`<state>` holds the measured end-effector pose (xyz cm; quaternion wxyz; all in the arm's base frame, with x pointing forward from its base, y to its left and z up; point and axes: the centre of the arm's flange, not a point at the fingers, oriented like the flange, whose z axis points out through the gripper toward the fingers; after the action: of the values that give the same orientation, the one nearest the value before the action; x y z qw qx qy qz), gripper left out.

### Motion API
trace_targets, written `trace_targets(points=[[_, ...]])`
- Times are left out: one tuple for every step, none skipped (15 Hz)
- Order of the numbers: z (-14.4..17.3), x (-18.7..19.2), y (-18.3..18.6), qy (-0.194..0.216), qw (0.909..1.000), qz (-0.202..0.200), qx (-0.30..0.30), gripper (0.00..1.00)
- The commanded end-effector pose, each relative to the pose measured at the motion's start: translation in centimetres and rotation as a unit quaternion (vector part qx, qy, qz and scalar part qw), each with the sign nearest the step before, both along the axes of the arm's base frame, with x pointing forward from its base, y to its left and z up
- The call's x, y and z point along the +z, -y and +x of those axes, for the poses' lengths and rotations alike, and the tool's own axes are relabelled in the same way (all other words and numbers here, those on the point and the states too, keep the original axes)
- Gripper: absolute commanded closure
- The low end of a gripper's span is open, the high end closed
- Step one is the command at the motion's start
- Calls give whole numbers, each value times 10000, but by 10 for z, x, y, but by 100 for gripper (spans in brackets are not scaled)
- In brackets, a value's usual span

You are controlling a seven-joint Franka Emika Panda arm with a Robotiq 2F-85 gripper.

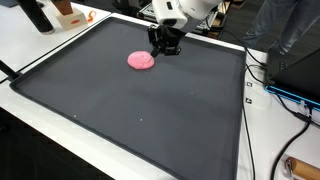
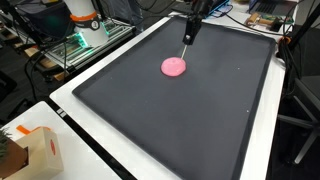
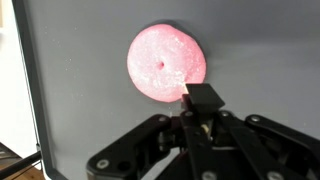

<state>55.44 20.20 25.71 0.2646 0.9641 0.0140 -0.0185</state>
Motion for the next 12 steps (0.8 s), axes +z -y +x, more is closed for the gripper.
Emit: trace_targets(points=[[2,14,9,-178,9994,214,-190,97],[5,19,11,-199,9991,306,-223,97],[7,22,14,-191,9987,384,-260,97],[9,26,16,-226,9982,473,-282,97],[11,31,19,-248,9976,578,-306,97],[13,37,23,-274,9967,688,-335,97],[15,43,26,-320,9956,805,-363,97],[17,49,29,-361,9944,916,-389,97],[19,56,34,-376,9931,1031,-413,97],[21,62,38,-422,9916,1145,-432,97],[22,68,42,-447,9901,1257,-445,97],[23,75,47,-470,9883,1390,-425,97]])
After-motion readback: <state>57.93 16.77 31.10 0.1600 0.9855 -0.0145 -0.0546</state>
